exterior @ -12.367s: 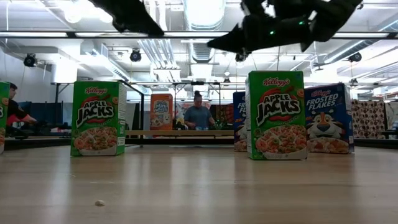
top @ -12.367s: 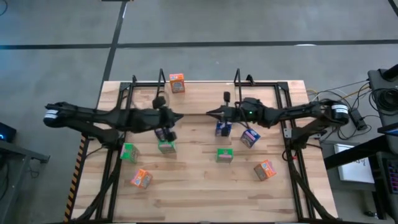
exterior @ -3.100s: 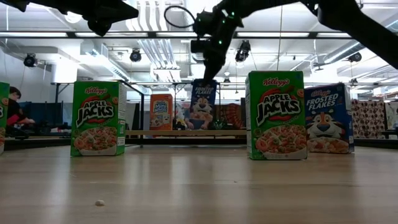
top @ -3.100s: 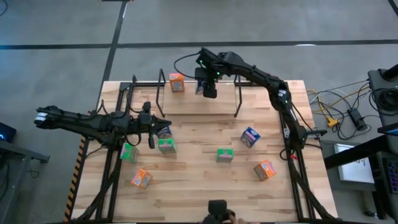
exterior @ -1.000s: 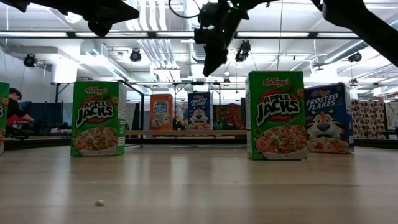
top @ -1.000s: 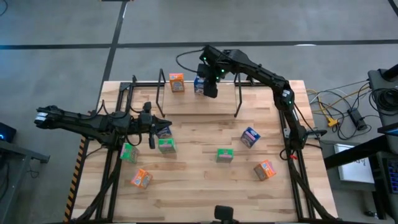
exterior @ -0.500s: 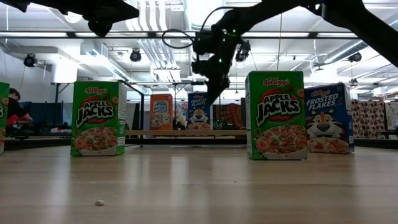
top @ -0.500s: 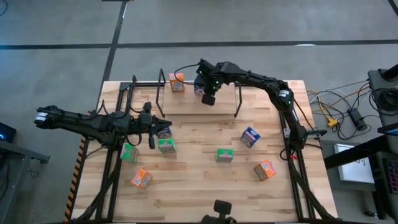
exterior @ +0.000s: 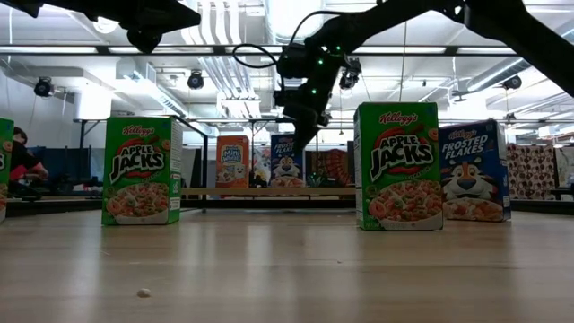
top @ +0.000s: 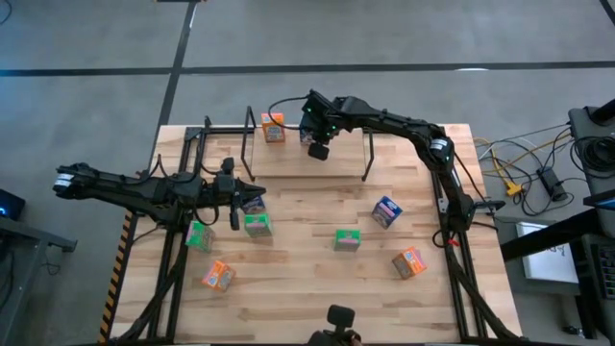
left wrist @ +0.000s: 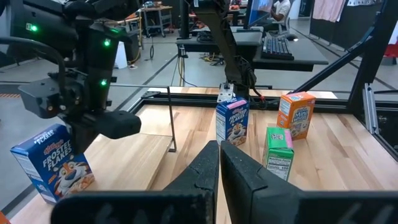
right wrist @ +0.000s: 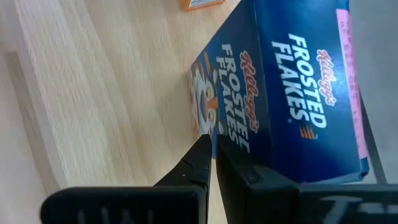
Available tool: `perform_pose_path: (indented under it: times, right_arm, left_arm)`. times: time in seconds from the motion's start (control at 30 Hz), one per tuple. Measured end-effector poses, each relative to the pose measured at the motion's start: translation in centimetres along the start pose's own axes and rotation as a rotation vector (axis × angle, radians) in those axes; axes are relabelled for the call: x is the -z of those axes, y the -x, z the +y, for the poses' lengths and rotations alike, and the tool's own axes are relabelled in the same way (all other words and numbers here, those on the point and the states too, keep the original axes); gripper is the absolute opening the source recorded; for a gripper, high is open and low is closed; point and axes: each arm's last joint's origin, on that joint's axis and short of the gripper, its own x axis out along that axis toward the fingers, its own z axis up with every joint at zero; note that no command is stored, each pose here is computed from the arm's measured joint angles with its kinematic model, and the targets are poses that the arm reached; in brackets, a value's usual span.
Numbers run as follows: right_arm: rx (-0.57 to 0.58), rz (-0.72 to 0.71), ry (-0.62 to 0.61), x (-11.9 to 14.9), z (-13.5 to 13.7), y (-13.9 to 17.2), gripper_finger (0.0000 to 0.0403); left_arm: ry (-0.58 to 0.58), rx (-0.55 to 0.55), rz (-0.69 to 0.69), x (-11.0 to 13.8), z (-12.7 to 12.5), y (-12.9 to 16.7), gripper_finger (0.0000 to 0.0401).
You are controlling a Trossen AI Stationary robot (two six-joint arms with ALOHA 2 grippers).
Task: Stack cereal on shelf
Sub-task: Put the center blue cereal box on the shelf
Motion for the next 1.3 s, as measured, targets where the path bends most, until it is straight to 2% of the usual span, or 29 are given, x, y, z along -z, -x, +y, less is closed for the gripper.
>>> perform_pose_path:
  times: [0.23,0.53,0.77,0.93,1.07,1.3]
  right_arm:
    - [0.06,0.001,0.016,-0.1,-0.2,0.0,0.0013]
    - [0.059,0.007,0.02,-0.1,-0.1,0.0,0.0013]
    - [0.008,0.135,0.02,1.2,0.5,0.2,0.0013]
    - [0.019,0.181,-0.006,2.2,-0.6,-0.4,0.0013]
    - [0.086,0.155,-0.033,2.4,-2.0,-1.0,0.0013]
    - [0.1,0.083,-0.04,2.0,-2.5,-1.2,0.0013]
  left_arm:
    - [0.0,0.0,0.0,0.0,0.0,0.0,0.0]
    - [0.0,0.0,0.001,0.0,0.0,0.0,0.0]
    - [-0.001,0.0,0.002,0.0,0.0,0.0,0.0]
    - [-0.001,0.0,0.002,0.0,0.0,0.0,0.0]
    - [-0.001,0.0,0.002,0.0,0.0,0.0,0.0]
    - [0.0,0.0,0.001,0.0,0.0,0.0,0.0]
